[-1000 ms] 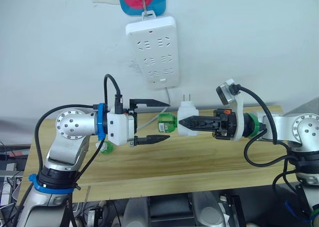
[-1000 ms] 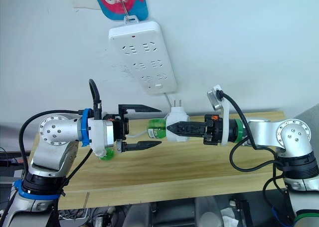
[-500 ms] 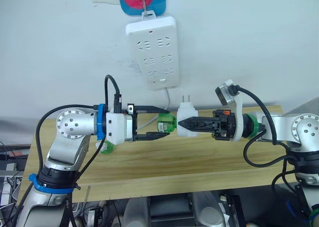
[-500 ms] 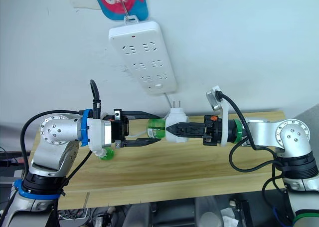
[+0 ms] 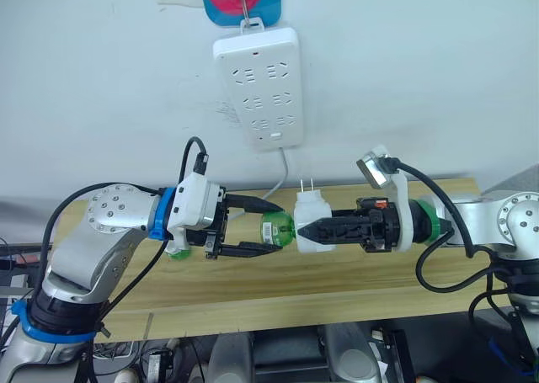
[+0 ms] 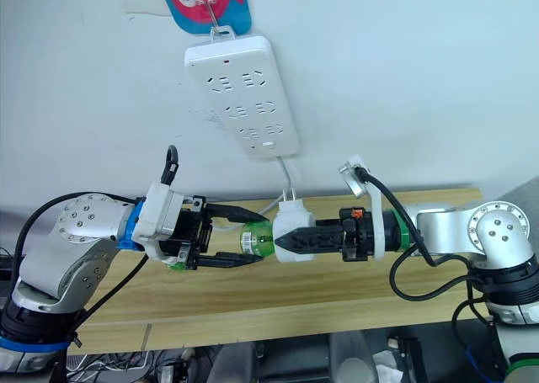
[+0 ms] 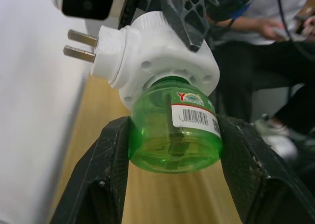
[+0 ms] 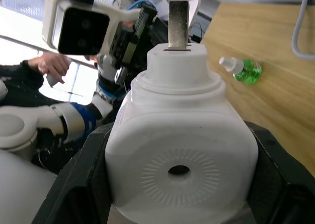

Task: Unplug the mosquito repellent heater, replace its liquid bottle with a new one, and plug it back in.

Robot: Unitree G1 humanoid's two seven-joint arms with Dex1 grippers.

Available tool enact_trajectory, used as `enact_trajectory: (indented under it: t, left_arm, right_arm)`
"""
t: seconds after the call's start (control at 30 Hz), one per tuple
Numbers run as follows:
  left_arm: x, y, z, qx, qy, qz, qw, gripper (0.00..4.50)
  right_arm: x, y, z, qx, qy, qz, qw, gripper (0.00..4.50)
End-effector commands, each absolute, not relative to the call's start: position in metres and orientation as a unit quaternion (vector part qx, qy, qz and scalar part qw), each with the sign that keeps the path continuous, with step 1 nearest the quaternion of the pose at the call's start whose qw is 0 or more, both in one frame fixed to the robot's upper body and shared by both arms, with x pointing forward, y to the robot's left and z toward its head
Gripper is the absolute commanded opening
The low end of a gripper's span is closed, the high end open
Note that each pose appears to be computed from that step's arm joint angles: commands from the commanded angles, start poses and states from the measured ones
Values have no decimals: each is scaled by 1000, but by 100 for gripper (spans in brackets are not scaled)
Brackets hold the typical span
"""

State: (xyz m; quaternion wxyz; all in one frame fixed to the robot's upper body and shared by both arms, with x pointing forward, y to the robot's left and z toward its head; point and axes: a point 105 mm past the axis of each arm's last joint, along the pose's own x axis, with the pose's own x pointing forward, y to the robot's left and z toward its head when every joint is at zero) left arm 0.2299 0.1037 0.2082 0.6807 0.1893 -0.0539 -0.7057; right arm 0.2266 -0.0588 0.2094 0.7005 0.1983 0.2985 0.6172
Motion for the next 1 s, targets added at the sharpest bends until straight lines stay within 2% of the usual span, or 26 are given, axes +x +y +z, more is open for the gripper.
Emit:
enact_trajectory:
  t: [0.03, 0.23, 0.57, 0.8, 1.0]
  left_arm:
    - [208, 100, 215, 176, -46, -743, 644, 226]
    - [205, 102, 215, 154, -14, -748, 645, 226]
    - [205, 104, 214, 140, 6, -746, 651, 226]
    - [201, 104, 214, 130, 19, -750, 648, 226]
    - [198, 105, 217, 112, 32, -755, 645, 226]
  right_arm:
    - [229, -62, 212, 186, 289, 603, 719, 299]
    - [230, -62, 215, 176, 278, 595, 733, 299]
    - [239, -62, 228, 156, 235, 557, 781, 299]
    - [241, -65, 231, 140, 217, 552, 793, 299]
    - [236, -66, 233, 132, 216, 569, 783, 299]
